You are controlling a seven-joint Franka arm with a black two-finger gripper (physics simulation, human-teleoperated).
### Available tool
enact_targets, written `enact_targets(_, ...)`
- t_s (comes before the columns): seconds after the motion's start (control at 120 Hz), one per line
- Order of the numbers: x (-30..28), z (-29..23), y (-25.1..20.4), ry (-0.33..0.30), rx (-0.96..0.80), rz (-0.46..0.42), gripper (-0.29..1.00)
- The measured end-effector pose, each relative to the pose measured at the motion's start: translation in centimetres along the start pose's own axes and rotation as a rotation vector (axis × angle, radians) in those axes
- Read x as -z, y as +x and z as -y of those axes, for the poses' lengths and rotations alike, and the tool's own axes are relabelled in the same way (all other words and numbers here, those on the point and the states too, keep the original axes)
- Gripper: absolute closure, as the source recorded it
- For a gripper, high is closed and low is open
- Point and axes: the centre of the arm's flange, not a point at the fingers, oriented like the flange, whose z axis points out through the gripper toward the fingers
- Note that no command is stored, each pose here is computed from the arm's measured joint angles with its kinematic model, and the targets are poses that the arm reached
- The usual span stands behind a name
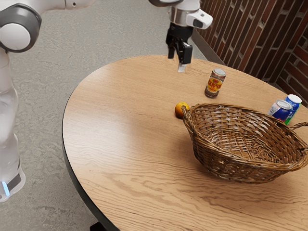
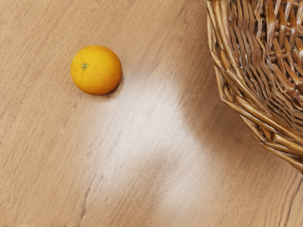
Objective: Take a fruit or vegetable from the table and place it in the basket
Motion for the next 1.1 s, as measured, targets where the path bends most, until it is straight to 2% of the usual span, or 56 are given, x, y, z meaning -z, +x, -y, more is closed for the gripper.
enact_targets(0.217,0.1,3.1,0.1,0.010,0.072,-0.003,0.00)
enact_targets(0.342,1.4,5.0,0.2,0.023,0.110,-0.034,0.00)
enact_targets(0.467,-0.4,7.7,1.2,0.054,0.165,-0.005,0.00)
enact_targets(0.683,-4.3,16.8,2.7,0.111,0.339,0.046,0.00)
enact_targets(0.867,-8.1,15.5,5.8,0.101,0.328,0.065,0.00)
enact_targets(0.975,-12.9,15.5,7.6,0.086,0.334,0.091,0.00)
enact_targets(1.1,-15.9,14.4,8.9,0.058,0.320,0.080,0.00)
